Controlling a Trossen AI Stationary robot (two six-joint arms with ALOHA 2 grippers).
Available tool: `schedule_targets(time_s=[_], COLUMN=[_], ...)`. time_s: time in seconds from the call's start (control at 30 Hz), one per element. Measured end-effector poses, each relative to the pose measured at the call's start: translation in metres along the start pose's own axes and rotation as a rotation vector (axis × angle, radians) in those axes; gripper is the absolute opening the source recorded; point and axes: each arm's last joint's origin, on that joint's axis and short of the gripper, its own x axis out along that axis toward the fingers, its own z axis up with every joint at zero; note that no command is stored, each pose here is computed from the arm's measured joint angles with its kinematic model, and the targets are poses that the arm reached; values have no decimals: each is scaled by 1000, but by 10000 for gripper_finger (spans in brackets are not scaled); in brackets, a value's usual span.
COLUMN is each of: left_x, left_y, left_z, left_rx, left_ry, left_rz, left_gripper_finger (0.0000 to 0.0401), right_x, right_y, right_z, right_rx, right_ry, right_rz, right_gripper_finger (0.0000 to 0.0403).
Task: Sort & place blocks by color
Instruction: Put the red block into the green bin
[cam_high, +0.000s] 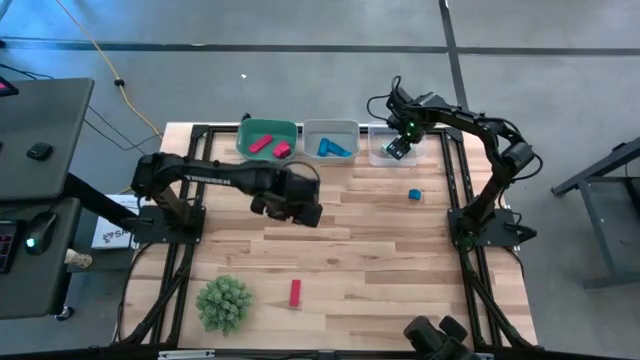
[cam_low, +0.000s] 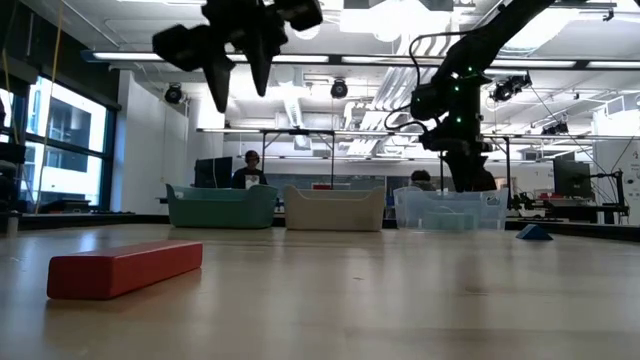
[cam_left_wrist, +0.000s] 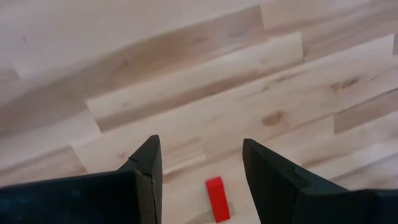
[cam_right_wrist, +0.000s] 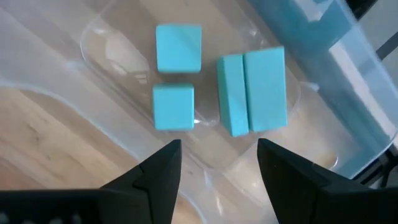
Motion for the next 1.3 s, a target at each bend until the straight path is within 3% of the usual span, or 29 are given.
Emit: schedule_targets(time_s=[0.57, 1.03, 1.3], left_x=[19, 79, 93], left_y=[-10, -39, -40], left_z=[-93, -128, -142], left_rx=[-197, -197, -243], left_ry=[-34, 19, 27], left_rz=[42, 1, 18], left_gripper_finger=[142, 142, 142], right_x=[0, 0, 0], right_y=[1, 1, 1], right_z=[-4, -4, -4], right_rx=[-8, -8, -8], right_ry=[42, 42, 41], right_rz=[6, 7, 8], right_gripper_finger=[199, 199, 199])
